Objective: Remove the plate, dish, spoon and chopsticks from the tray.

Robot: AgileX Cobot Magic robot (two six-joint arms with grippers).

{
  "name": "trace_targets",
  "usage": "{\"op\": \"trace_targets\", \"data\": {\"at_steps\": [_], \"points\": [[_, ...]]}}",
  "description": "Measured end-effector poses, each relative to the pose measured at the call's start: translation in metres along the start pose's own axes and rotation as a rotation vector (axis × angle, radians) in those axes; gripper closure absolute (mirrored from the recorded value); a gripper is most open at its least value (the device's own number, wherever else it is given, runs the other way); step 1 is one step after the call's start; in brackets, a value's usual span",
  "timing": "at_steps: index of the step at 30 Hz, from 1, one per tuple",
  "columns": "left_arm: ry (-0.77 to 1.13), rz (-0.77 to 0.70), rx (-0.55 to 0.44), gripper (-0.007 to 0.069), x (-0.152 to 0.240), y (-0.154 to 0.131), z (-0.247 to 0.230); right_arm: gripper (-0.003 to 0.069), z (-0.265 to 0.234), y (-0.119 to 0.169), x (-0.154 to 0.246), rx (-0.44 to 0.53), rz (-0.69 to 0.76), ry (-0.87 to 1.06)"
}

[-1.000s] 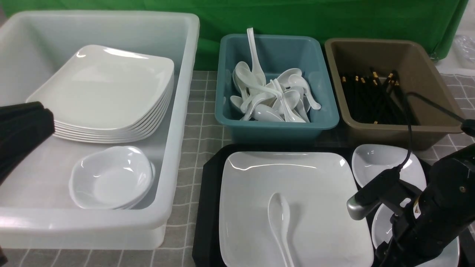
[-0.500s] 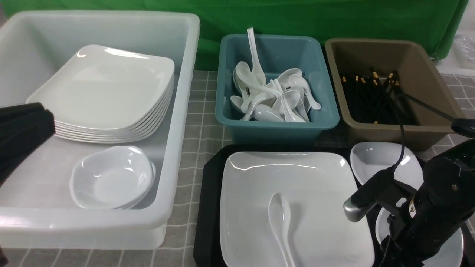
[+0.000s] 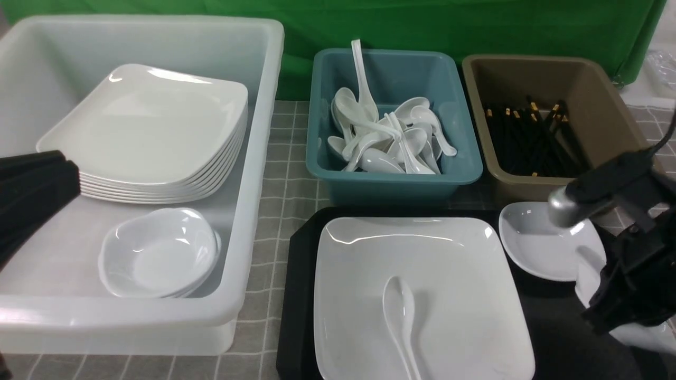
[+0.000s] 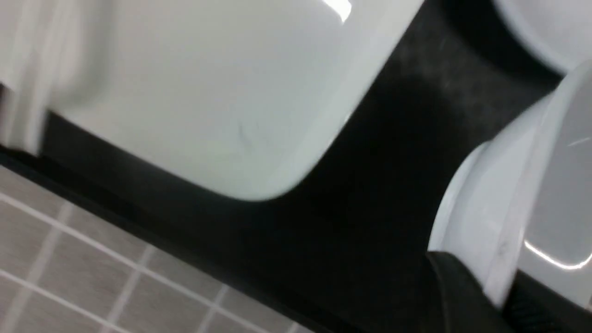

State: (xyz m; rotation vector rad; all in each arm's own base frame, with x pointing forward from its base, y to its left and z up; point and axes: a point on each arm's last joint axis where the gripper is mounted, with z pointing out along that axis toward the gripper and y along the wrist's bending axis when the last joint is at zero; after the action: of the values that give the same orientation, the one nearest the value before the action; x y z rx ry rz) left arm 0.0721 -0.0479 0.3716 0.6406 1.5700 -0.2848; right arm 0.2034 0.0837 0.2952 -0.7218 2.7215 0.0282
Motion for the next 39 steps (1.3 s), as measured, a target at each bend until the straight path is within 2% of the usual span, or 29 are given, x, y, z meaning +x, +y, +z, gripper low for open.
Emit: {"op": "trace_targets", "data": {"at_steps": [4,7,16,19,20,25,28,29,31,32,35,39], "points": [[0.004,0.013,-0.005,0.0604,0.0,0.0,0.0,0.0599,-0.037,0.005,-0.004,-0.058,0.049,-0.123],[0.012,0.029,-0.014,0.0604,0.001,0.001,0.0,0.0599,-0.051,0.011,-0.009,-0.081,0.032,-0.16],[0.118,0.014,-0.1,0.0604,0.003,0.01,-0.005,0.0599,-0.076,0.06,-0.051,-0.174,-0.173,-0.258],[0.171,-0.005,-0.156,0.0604,-0.001,0.015,-0.014,0.0599,-0.082,0.094,-0.085,-0.221,-0.292,-0.301],[0.172,-0.006,-0.159,0.0604,-0.002,0.016,-0.015,0.0599,-0.085,0.096,-0.085,-0.224,-0.298,-0.311],[0.18,-0.046,-0.291,0.0604,-0.007,0.022,-0.048,0.0599,-0.09,0.169,-0.14,-0.3,-0.498,-0.406],[0.183,-0.058,-0.342,0.0604,-0.004,0.023,-0.062,0.0599,-0.089,0.195,-0.153,-0.323,-0.564,-0.436],[0.183,-0.069,-0.38,0.0604,0.0,0.023,-0.074,0.0599,-0.086,0.216,-0.163,-0.339,-0.613,-0.46],[0.18,-0.073,-0.399,0.0604,0.002,0.023,-0.082,0.0599,-0.084,0.228,-0.169,-0.348,-0.642,-0.475],[0.17,-0.08,-0.423,0.0604,0.005,0.021,-0.093,0.0599,-0.077,0.245,-0.177,-0.357,-0.68,-0.494],[0.133,-0.089,-0.442,0.0604,0.009,0.018,-0.11,0.0599,-0.059,0.269,-0.19,-0.364,-0.733,-0.507],[0.101,-0.091,-0.455,0.0604,0.012,0.015,-0.122,0.0599,-0.025,0.289,-0.203,-0.36,-0.764,-0.487]]}}
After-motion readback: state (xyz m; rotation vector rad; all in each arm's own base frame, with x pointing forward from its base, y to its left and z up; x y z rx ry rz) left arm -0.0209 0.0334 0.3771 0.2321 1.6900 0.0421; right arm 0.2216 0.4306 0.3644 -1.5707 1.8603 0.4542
